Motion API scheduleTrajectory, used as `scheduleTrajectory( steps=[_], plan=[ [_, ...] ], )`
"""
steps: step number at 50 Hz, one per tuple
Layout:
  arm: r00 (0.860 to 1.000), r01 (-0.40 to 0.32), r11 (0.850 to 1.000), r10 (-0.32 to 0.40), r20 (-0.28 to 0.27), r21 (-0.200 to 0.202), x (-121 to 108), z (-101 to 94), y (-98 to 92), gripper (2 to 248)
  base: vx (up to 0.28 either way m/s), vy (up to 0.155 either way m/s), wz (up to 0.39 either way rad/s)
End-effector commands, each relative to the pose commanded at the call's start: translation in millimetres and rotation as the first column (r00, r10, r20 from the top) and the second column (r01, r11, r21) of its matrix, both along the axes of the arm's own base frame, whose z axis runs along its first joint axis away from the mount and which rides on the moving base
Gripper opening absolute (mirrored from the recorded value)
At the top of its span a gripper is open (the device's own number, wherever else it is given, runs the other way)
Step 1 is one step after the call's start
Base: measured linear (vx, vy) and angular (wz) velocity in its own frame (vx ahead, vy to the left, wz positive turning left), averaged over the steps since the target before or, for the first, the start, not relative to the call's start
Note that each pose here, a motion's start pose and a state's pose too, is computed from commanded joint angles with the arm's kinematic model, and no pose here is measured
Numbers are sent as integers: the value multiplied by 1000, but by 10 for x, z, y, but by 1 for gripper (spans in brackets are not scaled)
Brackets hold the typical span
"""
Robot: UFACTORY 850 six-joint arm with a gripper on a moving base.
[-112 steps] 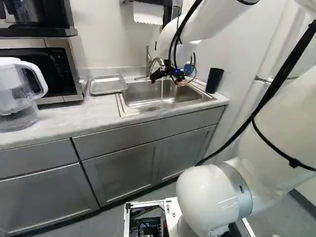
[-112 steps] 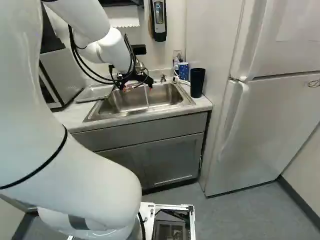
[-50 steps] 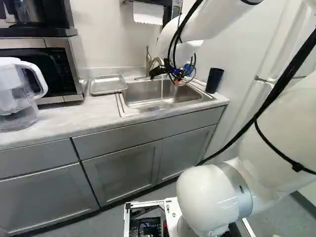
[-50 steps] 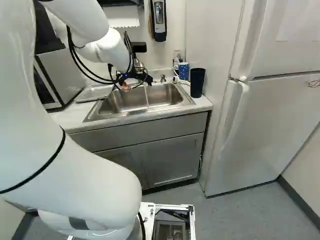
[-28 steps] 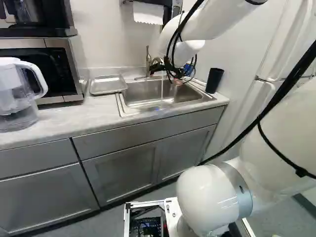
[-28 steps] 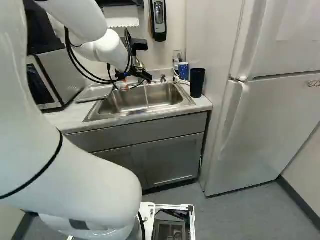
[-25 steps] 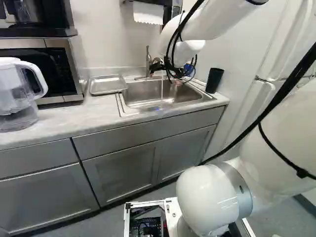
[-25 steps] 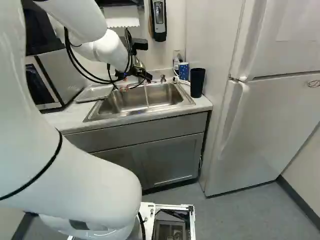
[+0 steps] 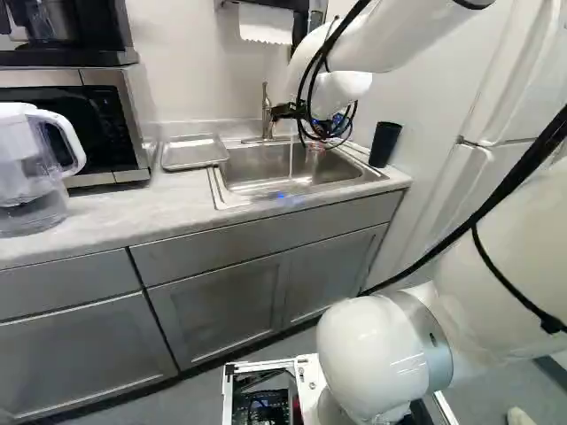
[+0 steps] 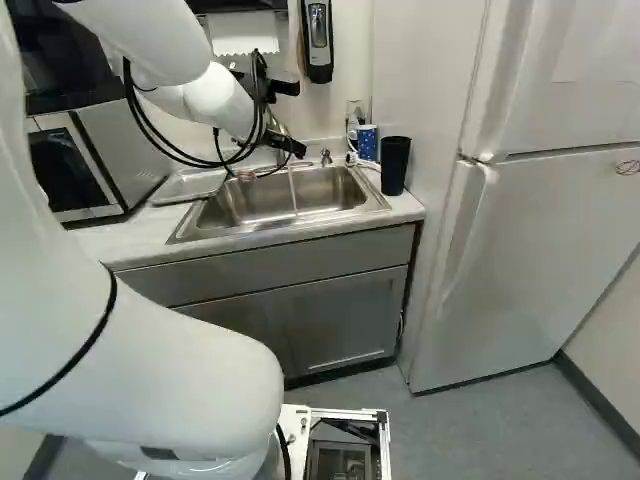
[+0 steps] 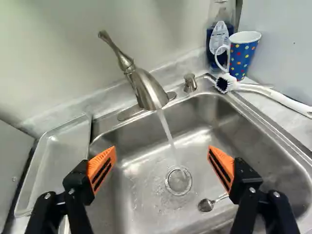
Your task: Rinse the cup and place it in the tray
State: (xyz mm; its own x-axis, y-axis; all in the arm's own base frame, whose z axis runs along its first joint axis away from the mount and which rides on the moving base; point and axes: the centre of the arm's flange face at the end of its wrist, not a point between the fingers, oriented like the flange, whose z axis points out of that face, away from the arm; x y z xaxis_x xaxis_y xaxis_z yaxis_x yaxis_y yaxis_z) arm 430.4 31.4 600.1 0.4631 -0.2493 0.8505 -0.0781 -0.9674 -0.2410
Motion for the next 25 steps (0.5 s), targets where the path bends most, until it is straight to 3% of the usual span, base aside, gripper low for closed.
scheduleTrajectory(
  steps=[25],
  plan=[
    [989,111,990,-118,90,85,36,77,-156,247,0,0,0]
  ],
)
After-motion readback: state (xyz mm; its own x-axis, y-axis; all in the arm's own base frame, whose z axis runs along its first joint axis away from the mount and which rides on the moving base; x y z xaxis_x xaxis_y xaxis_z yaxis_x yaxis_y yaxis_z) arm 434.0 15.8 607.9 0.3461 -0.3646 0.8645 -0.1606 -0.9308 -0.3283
